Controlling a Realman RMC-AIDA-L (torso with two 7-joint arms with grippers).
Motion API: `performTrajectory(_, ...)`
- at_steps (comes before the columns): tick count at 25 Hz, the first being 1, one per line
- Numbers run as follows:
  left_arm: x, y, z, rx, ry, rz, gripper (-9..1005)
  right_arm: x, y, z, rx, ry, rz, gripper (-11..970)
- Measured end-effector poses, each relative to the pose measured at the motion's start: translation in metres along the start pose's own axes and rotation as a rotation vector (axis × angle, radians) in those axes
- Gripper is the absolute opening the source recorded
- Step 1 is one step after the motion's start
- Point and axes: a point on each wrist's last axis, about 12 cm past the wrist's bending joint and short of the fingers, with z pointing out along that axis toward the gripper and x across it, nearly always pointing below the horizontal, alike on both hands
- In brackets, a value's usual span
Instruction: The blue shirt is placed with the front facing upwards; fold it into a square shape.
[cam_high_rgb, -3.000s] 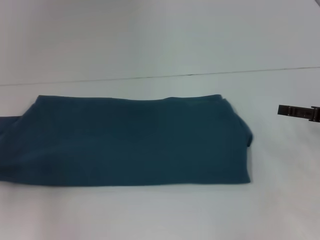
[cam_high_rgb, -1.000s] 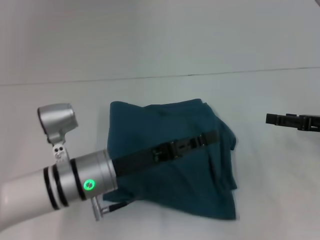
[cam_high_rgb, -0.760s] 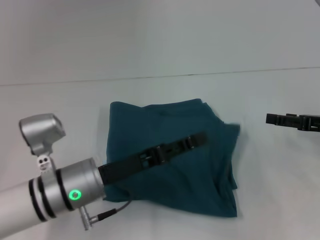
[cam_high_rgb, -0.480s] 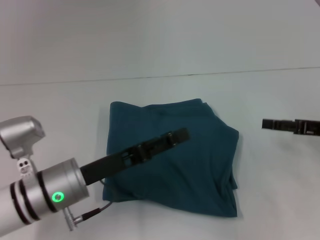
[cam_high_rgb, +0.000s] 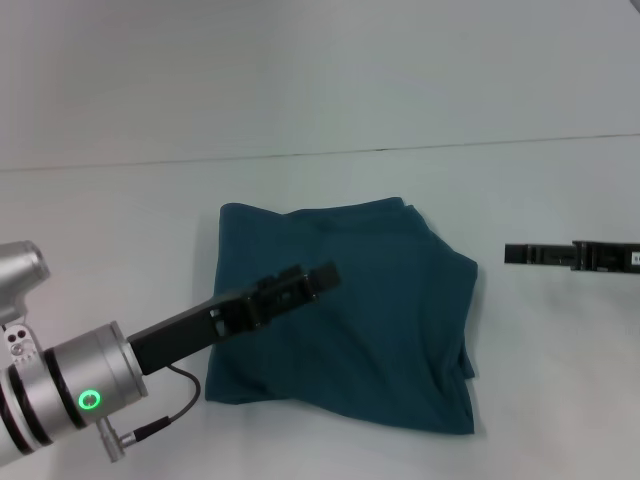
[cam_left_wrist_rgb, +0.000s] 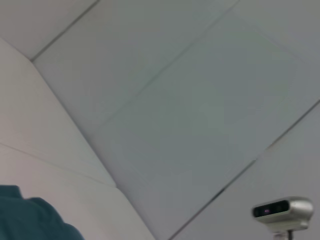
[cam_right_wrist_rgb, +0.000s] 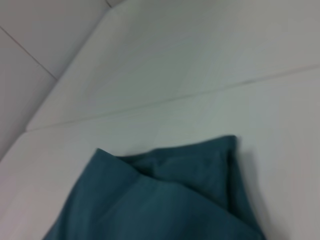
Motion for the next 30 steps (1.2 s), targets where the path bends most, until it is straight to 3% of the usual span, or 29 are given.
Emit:
performTrajectory(5,-0.001,0.003,-0.003,-0.029,-0.014,0.016,965,-0.016,0.011,0.01,-0.034,0.004,-0.037,861)
performTrajectory(11,-0.003,0.006,-0.005,-0.055,-0.024,0.027,965,-0.016,0.021,0.019,-0.073,0.053,-0.054,860)
performTrajectory(30,-0.015,0.018,-0.03,-0.168,-0.056,0.092,965,0.051,0.018,0.009,-0.183,0.233,0.139,856)
